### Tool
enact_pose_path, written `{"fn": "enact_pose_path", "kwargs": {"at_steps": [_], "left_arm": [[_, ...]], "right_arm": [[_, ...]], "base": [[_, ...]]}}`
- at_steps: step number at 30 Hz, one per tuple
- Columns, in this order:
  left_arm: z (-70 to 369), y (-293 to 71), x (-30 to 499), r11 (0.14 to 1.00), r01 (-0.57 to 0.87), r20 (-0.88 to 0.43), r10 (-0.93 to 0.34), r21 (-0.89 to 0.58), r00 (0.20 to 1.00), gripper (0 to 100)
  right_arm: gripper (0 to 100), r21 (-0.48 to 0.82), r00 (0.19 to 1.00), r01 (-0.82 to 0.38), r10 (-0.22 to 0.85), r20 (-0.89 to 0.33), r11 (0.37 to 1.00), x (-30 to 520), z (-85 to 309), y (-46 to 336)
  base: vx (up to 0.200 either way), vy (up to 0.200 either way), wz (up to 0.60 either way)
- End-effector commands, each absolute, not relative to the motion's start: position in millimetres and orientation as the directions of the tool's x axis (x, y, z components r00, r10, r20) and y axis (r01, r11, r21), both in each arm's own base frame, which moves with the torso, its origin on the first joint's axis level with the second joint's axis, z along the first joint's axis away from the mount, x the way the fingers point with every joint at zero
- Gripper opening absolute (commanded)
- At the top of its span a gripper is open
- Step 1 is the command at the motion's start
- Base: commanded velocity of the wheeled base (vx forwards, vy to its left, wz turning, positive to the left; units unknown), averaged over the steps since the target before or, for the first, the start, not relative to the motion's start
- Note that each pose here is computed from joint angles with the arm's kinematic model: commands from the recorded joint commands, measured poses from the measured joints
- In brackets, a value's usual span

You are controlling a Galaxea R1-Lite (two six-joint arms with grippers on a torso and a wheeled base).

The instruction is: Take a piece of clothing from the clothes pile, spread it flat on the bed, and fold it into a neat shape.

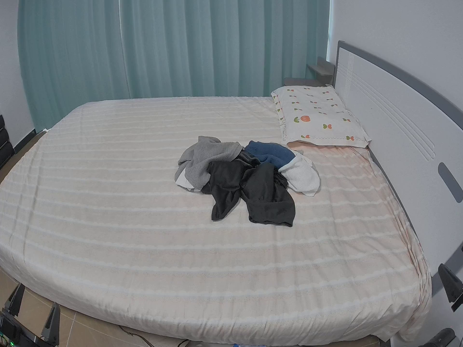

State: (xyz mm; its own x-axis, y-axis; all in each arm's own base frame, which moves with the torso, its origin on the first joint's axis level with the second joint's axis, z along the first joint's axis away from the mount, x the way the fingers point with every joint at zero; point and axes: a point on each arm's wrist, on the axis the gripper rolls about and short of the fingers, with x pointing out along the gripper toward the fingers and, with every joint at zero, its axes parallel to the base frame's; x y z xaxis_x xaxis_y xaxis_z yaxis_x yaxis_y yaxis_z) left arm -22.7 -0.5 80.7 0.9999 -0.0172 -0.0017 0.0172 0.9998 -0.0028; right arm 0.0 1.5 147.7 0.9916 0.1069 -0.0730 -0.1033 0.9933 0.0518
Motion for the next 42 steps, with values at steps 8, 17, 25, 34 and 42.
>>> {"fn": "enact_pose_path", "kwargs": {"at_steps": [8,17,25,34,42], "left_arm": [[76.0,-0.5,-22.6,1.0,0.017,-0.003,-0.017,-0.003,1.0,100],[75.9,-0.5,-22.6,1.0,0.017,-0.005,-0.017,-0.003,1.0,100],[75.9,-0.5,-22.6,1.0,0.017,-0.005,-0.017,-0.003,1.0,100],[75.9,-0.5,-22.6,1.0,0.017,-0.005,-0.017,-0.003,1.0,100],[75.9,-0.5,-22.6,1.0,0.017,-0.005,-0.017,-0.003,1.0,100]], "right_arm": [[100,0.109,0.812,-0.188,0.217,-0.543,0.976,215.3,109.9,39.1],[100,0.203,0.817,-0.029,0.14,-0.56,0.979,332.4,50.5,75.7],[100,0.216,0.826,0.047,0.084,-0.558,0.975,401.9,-3.6,97.9],[100,0.3,0.806,0.093,0.106,-0.583,0.949,438.3,-34.7,122.1],[100,0.378,0.798,0.129,0.13,-0.588,0.917,465.9,-36.2,146.4]], "base": [[0.0,0.0,0.0],[0.0,0.0,0.0],[0.0,0.0,0.0],[0.0,0.0,0.0],[0.0,0.0,0.0]]}}
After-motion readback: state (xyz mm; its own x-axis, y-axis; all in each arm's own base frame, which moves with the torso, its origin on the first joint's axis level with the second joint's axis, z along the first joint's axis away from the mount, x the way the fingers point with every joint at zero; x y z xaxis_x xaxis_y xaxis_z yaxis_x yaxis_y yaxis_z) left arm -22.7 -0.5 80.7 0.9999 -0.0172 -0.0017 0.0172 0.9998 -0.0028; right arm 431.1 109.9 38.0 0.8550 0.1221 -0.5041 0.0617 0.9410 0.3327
